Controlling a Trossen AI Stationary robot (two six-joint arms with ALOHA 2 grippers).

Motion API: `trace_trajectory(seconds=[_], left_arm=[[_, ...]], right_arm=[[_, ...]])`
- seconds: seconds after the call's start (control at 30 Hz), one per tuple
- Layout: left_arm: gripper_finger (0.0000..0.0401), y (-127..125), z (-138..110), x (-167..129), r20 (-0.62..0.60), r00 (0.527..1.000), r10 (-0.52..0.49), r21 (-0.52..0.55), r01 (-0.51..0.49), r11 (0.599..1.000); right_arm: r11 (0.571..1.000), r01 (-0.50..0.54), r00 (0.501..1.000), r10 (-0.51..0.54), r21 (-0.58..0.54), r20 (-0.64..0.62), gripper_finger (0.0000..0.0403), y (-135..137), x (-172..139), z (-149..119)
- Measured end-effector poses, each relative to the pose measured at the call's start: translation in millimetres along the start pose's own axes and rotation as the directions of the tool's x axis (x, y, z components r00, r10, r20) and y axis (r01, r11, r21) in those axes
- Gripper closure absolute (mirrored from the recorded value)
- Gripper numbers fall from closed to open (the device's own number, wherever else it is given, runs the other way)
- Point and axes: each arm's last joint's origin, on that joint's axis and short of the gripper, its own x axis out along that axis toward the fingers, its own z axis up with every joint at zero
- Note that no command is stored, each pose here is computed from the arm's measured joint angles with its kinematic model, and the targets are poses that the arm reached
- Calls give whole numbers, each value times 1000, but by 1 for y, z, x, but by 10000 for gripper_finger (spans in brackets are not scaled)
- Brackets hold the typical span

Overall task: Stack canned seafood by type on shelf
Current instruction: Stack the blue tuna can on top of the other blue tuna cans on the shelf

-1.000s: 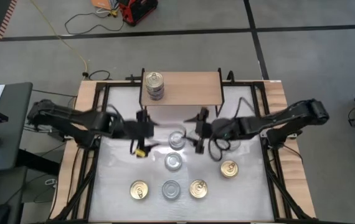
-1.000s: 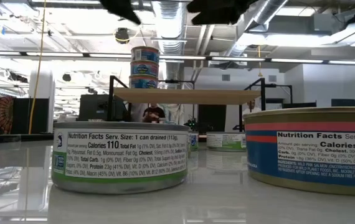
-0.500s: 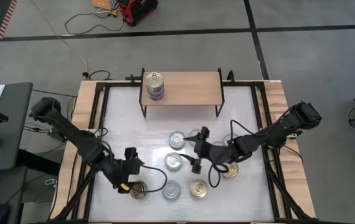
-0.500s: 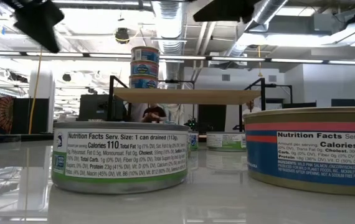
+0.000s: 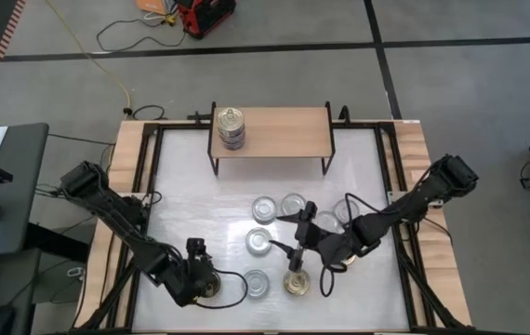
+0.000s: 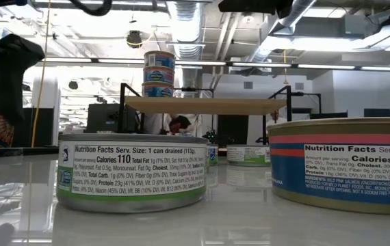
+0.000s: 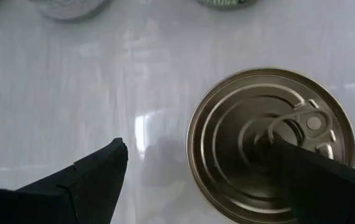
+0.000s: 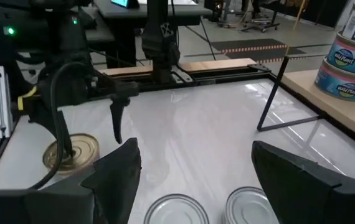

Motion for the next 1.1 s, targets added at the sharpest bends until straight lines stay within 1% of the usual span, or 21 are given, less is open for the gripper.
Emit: trace_trajectory(seconds=[0.1, 0.23, 0.37, 0.43, 0.53, 0.63, 0.7, 0.77, 0.87, 0.93, 1.0, 1.1], left_arm=[[28, 4, 2, 4, 14, 998, 54, -1, -54, 999], [28, 20, 8, 4, 40, 988, 151, -16, -151, 988], [28, 42, 13, 5, -7, 974, 226, -11, -226, 974], [28, 53, 15, 6, -32, 966, 257, 11, -257, 966], [28, 65, 21, 3, -25, 963, 268, 24, -267, 963], [28, 77, 28, -10, 15, 965, 260, 11, -261, 965], [28, 86, 31, -20, 45, 966, 255, -20, -254, 967], [28, 93, 34, -30, 69, 969, 235, -82, -230, 970], [29, 98, 36, -35, 67, 985, 159, -211, -142, 967], [35, 97, 32, -29, 69, 989, 130, -286, -106, 952], [47, 96, 25, -19, 55, 991, 122, -350, -95, 932], [76, 101, 20, -11, 41, 990, 133, -423, -103, 900]], right_arm=[[1000, -4, 1000, 4, 1, 0, 72, 1, -1, 0], [1000, -2, 1000, 2, 5, 4, 72, 0, 0, 0], [1000, -1, 1000, 1, 0, 3, 72, 0, 0, 0], [1000, -2, 1000, 2, -7, 2, 72, 0, 0, 0], [999, -3, 1000, 3, -36, 1, 72, 0, 0, 0], [996, -2, 1000, 2, -89, 1, 72, 0, -1, 1], [993, -3, 1000, 4, -119, 5, 72, -1, -2, 2], [990, 0, 1000, 1, -144, 10, 72, -2, -1, 3], [984, 3, 1000, -2, -178, 6, 72, -3, -1, 3], [982, 8, 1000, -7, -191, 8, 72, -4, 0, 4], [978, 16, 1000, -12, -208, 17, 72, -5, 2, 5], [980, 16, 999, -8, -200, 37, 72, -7, 5, 9]])
